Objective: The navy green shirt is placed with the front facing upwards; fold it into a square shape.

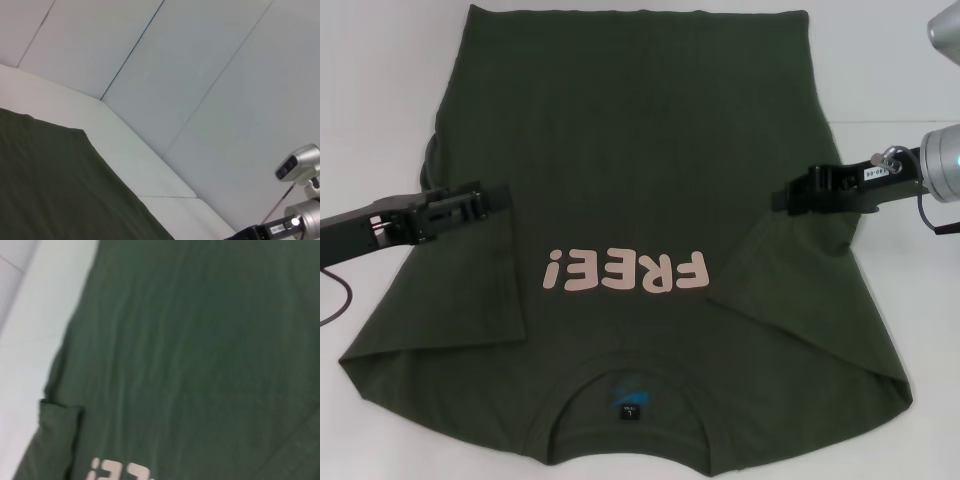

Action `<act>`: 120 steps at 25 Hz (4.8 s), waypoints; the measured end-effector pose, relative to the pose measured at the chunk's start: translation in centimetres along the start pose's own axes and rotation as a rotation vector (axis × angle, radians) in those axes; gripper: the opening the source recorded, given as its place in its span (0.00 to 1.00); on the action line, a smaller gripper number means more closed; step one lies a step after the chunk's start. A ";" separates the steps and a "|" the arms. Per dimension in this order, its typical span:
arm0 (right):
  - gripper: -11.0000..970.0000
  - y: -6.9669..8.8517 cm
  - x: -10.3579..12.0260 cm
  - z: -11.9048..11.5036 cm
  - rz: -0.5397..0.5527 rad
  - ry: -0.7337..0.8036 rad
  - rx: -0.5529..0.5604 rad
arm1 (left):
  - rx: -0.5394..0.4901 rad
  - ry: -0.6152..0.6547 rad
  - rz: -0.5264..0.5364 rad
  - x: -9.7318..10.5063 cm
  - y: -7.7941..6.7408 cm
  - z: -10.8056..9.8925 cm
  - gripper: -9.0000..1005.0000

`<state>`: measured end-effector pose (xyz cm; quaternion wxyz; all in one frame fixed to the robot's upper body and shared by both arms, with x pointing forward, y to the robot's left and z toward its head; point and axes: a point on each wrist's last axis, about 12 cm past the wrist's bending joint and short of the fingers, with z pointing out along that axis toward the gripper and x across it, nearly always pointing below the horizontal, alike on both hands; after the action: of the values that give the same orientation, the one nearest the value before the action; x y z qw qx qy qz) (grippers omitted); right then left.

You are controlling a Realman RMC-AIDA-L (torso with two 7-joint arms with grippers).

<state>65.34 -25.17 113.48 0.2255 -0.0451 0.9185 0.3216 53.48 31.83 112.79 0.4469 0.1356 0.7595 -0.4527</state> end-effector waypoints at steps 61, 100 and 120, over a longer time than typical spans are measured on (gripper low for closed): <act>0.86 -2.8 0.7 -4.8 0.013 0.002 -0.024 | -0.583 0.045 -0.721 5.5 6.0 -7.9 0.72; 0.86 -3.1 1.1 -4.9 0.024 0.005 -0.022 | -0.527 0.033 -0.717 5.8 5.8 -7.9 0.72; 0.86 -3.3 1.1 -5.0 0.026 0.003 -0.019 | -0.550 0.044 -0.732 6.7 6.1 -7.5 0.72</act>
<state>63.16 -30.73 114.60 0.2197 -0.0357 0.9163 0.3330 49.25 39.90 105.42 0.2607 -0.2560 0.8586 -0.3596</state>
